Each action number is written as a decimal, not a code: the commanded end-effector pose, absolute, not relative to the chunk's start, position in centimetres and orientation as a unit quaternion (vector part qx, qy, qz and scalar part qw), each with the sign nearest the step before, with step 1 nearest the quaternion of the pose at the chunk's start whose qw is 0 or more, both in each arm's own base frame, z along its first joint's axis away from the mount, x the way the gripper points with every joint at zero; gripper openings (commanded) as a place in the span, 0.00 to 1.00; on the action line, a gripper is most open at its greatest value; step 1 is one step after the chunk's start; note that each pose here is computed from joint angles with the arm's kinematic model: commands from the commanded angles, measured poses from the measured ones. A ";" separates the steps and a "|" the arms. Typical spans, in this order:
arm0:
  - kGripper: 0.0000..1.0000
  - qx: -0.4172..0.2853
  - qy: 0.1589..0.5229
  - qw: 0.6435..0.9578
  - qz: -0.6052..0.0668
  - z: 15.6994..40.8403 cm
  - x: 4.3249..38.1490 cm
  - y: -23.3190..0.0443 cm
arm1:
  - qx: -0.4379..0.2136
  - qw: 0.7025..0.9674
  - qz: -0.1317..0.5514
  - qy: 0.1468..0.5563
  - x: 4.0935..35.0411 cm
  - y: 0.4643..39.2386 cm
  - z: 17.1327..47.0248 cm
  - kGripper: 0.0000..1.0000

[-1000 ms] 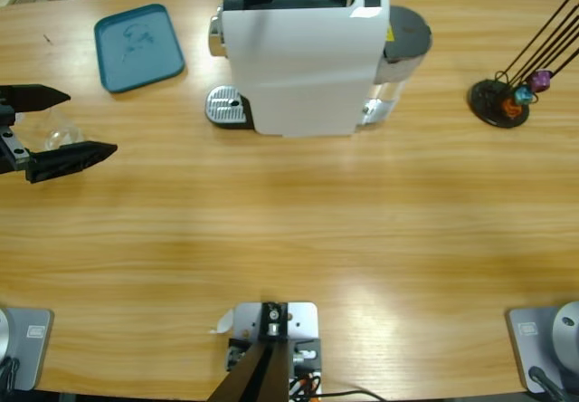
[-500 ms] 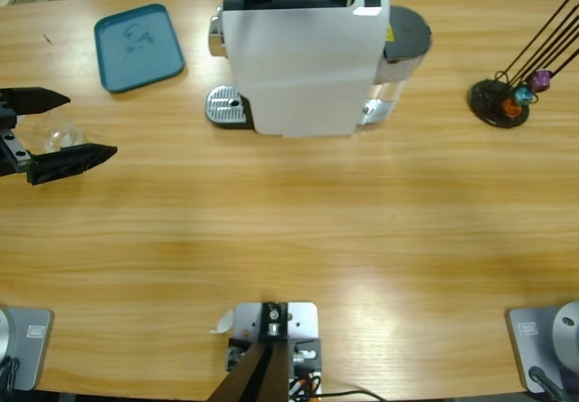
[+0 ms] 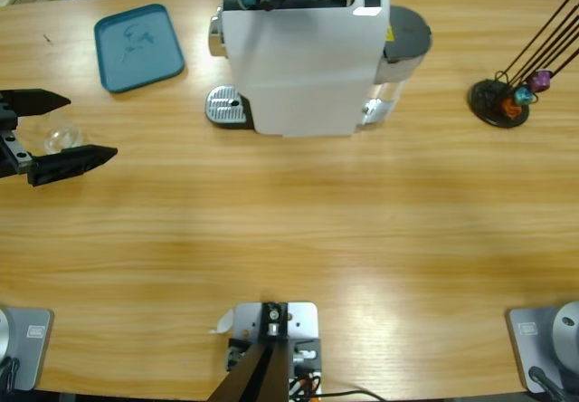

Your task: Pour coffee

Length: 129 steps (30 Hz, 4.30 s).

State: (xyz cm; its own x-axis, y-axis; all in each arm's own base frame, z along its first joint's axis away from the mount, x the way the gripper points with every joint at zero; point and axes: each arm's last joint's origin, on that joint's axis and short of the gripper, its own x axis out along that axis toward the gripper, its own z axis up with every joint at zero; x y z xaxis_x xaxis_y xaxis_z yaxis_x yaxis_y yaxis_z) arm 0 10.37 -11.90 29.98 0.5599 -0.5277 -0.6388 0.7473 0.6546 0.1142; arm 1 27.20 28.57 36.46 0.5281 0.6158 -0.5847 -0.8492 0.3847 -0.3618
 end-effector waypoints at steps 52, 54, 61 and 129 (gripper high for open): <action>0.97 0.147 0.281 0.875 -0.366 30.1 8.9 -10.6 | 0.293 0.938 0.042 0.181 23.2 19.1 38.0 0.00; 0.97 0.149 0.286 0.873 -0.367 29.8 9.0 -10.7 | 0.319 0.926 0.056 0.193 24.3 20.4 37.3 0.00; 0.97 0.164 0.307 0.860 -0.374 29.0 9.4 -11.8 | 0.348 0.902 0.145 0.212 24.8 24.8 35.8 0.00; 1.00 0.078 0.339 0.925 -0.152 31.2 8.2 -6.7 | -0.074 0.866 0.397 0.293 12.9 19.0 37.1 1.00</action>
State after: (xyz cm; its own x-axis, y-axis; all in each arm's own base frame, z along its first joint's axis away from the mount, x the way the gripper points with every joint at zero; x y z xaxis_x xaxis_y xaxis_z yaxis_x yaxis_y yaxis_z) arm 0 7.80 -8.10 30.82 0.6901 -0.4439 -0.5716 0.5550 0.8315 0.0244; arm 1 15.49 22.77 43.50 0.6263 0.7050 -0.3327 -0.6967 0.6977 0.1668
